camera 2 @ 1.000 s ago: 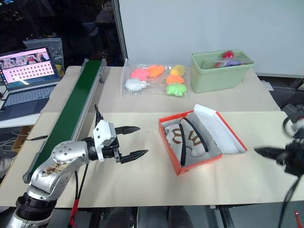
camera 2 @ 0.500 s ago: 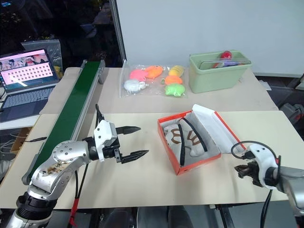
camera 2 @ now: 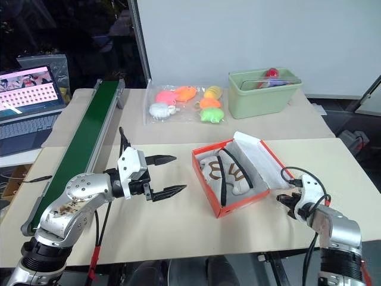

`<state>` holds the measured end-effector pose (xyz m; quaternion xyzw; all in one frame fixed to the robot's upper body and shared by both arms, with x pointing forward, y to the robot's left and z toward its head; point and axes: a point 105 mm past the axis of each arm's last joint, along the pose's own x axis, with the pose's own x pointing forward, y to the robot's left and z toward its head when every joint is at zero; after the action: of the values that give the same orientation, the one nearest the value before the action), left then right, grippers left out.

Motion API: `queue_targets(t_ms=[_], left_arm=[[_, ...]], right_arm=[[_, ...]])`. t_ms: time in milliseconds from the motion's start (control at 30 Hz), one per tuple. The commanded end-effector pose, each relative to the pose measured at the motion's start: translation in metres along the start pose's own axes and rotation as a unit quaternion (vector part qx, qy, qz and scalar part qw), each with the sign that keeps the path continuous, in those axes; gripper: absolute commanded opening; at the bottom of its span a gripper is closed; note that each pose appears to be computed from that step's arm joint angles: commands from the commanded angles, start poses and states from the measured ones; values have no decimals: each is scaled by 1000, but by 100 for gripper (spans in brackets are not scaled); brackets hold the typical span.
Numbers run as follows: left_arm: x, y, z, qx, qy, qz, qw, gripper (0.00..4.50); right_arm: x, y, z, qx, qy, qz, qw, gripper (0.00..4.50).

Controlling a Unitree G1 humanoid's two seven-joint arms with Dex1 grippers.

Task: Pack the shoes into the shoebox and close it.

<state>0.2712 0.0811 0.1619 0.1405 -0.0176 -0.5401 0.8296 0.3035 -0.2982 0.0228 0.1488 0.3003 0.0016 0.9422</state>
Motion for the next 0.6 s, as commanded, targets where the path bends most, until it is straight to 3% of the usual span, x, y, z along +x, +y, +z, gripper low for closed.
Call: queue_targets(t_ms=[33,167,333,467,600], left_arm=[[1,0,9,14,-12,1,1000,450],[0,0,9,16,-11,3,1000,450],[0,-1,9,18,-11,6,1000,450],[-1,-2,8,17,-10,7,1000,450],[0,-1,8,17,-9,8,1000,450]], right_arm=[[14,21,-3,118,-14,47,992,8],[30,36,7,252,-52,80,963,8],[34,59,29,319,-97,138,933,8],[26,69,63,313,-183,169,917,8],[25,74,73,268,-207,168,926,8]])
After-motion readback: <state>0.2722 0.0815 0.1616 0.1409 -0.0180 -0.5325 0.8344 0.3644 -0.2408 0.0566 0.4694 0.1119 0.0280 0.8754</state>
